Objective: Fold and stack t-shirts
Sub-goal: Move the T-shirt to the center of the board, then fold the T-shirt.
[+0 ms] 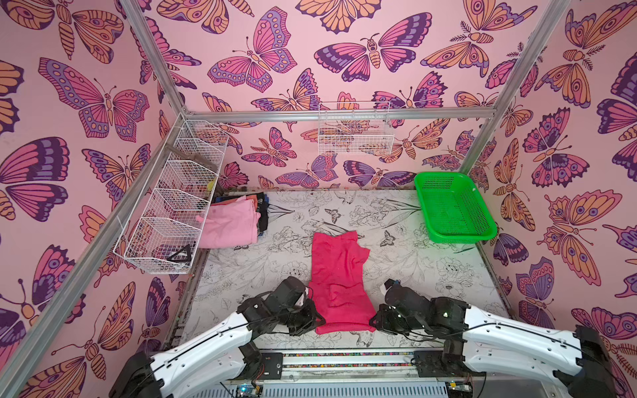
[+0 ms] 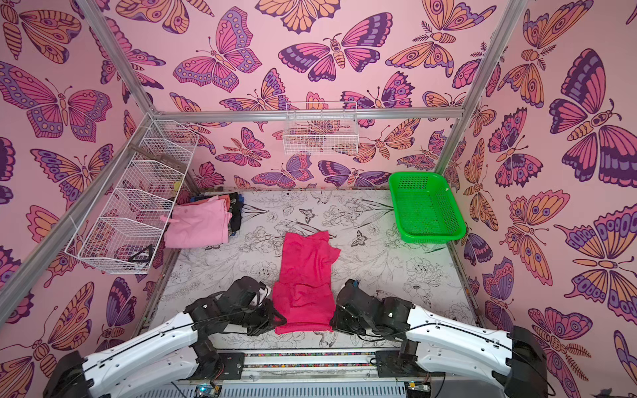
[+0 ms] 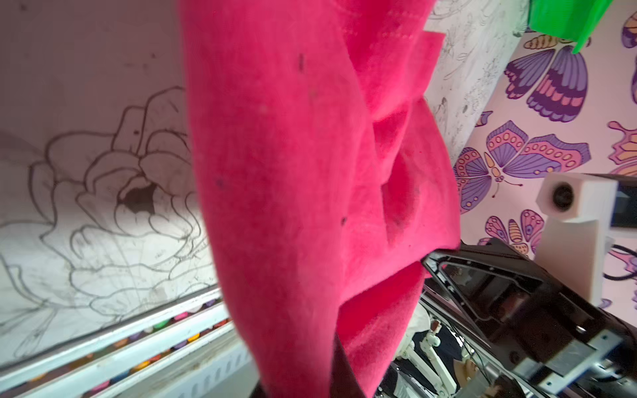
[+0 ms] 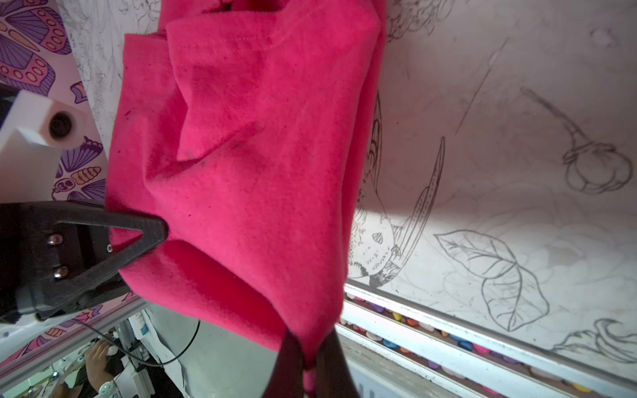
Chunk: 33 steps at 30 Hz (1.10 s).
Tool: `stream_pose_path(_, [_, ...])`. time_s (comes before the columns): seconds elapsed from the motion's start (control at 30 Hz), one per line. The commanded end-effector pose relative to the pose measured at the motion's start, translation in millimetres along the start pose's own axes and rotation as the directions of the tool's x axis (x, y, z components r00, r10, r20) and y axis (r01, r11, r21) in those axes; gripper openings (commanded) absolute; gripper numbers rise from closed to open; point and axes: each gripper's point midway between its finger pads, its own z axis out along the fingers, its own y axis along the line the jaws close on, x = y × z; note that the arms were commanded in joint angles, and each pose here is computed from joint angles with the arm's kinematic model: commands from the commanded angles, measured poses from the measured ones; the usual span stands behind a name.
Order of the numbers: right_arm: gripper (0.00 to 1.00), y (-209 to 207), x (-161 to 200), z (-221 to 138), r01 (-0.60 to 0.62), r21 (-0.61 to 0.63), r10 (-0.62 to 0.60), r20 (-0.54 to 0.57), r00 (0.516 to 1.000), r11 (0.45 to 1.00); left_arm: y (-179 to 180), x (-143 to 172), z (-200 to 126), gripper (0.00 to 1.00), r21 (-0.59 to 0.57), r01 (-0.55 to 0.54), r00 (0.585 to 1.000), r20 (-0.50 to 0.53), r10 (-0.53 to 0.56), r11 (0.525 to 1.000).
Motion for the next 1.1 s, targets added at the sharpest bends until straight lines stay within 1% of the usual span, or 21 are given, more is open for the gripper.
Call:
stream_pose_path(0.0, [0.0,-50.7,8.3,-0.2,-0.06,0.212,0.053,0.037,0.998,0.975,65.8,5.6,-3.8,0.0,-0.199,0.155,0.987,0.067,-0.145,0.968])
stream_pose_path(0.17, [0.0,-32.7,15.9,3.2,-0.001,0.229,0.0,0.008,1.0,0.973,69.8,8.1,-3.6,0.0,-0.201,0.158,0.987,0.074,-0.146,0.967])
stream_pose_path(0.3, [0.0,-13.7,11.2,2.6,0.034,0.223,-0.037,0.008,0.999,0.974,61.3,5.3,-8.5,0.0,-0.221,0.12,0.991,0.079,-0.105,0.968])
stream_pose_path(0.47, [0.0,3.8,3.4,-1.0,0.059,0.219,-0.067,0.029,0.997,0.974,32.7,-6.6,-21.0,0.01,-0.265,0.015,0.995,0.102,0.013,0.964])
stream_pose_path(0.57, [0.0,9.9,-2.1,-4.5,0.063,0.21,-0.076,0.055,0.996,0.976,7.2,-22.3,-29.3,0.03,-0.28,-0.056,0.984,0.148,0.1,0.958])
stream_pose_path(0.63, [0.0,11.2,-6.0,-7.9,0.065,0.214,-0.082,0.073,0.994,0.975,-9.9,-29.8,-31.3,0.03,-0.282,-0.09,0.977,0.162,0.139,0.955])
stream_pose_path(0.73, [0.0,15.0,-16.4,-15.3,0.072,0.215,-0.101,0.125,0.987,0.974,-27.3,-38.0,-32.2,0.04,-0.288,-0.121,0.968,0.177,0.177,0.95])
stream_pose_path(0.9, [0.0,25.0,-43.3,-32.4,0.065,0.194,-0.103,0.19,0.976,0.979,-41.4,-52.0,-35.5,0.06,-0.304,-0.149,0.951,0.216,0.22,0.941])
stream_pose_path(1.07, [0.0,40.5,-68.0,-39.1,0.064,0.162,-0.099,0.221,0.97,0.985,-54.7,-69.2,-44.6,0.09,-0.298,-0.154,0.936,0.262,0.236,0.942])
